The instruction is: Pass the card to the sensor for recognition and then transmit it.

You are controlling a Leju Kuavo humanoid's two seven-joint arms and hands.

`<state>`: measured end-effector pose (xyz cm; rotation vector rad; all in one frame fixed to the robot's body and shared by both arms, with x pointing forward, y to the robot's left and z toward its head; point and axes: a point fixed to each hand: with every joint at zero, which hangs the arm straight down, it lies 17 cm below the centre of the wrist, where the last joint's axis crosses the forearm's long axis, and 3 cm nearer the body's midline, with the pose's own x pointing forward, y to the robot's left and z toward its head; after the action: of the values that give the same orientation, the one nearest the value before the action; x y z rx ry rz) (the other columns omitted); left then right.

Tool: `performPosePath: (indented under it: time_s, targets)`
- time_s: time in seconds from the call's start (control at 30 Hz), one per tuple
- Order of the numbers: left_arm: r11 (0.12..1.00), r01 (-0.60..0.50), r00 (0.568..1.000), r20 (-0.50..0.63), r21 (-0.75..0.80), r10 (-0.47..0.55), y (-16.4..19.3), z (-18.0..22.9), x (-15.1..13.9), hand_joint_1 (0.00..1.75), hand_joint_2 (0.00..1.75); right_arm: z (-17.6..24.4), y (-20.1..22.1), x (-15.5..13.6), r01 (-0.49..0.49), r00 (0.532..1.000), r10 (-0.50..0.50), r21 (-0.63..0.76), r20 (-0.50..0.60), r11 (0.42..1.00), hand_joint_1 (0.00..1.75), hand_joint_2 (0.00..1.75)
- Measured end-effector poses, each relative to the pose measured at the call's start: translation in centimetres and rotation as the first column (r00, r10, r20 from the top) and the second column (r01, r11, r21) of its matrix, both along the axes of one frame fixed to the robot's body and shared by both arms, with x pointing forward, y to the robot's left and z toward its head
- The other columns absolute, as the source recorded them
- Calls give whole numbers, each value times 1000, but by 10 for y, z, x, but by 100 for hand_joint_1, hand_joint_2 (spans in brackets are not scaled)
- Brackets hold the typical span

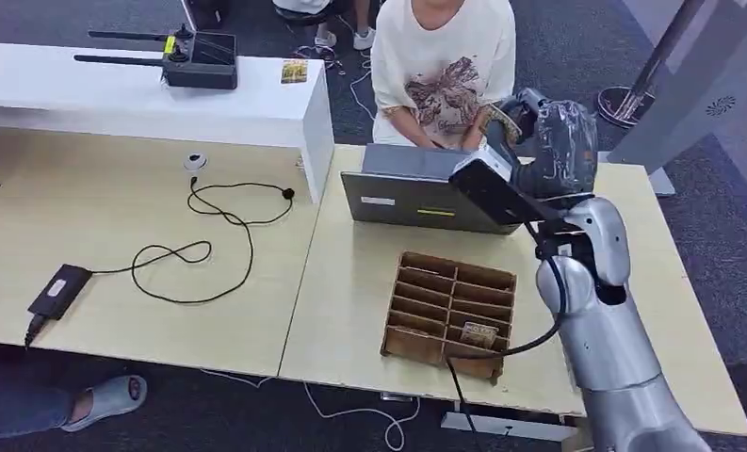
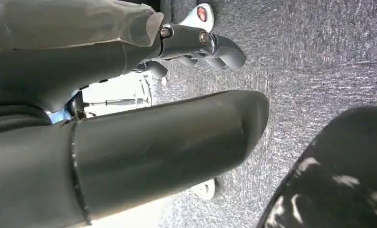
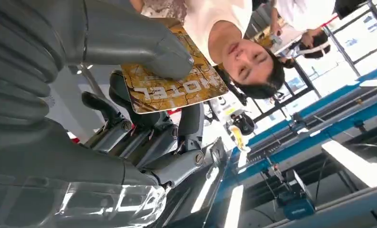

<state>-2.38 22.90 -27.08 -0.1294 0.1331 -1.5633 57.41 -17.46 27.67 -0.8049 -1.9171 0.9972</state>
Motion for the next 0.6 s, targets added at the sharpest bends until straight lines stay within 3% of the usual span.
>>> performPosePath:
  time_s: [0.33,0.47,0.6]
  targets:
    - [1000,0,1000,-6,-9,0,-1,0,-1,0,0,28,-8,58,79,992,-82,-36,-97,996,175,175]
    - [1000,0,1000,-6,-9,0,-1,0,-1,0,0,28,-8,58,80,991,-83,-36,-101,996,175,175]
    - [1000,3,1000,-15,2,-3,0,1,-1,0,0,36,6,82,118,971,-131,-76,-198,990,175,175]
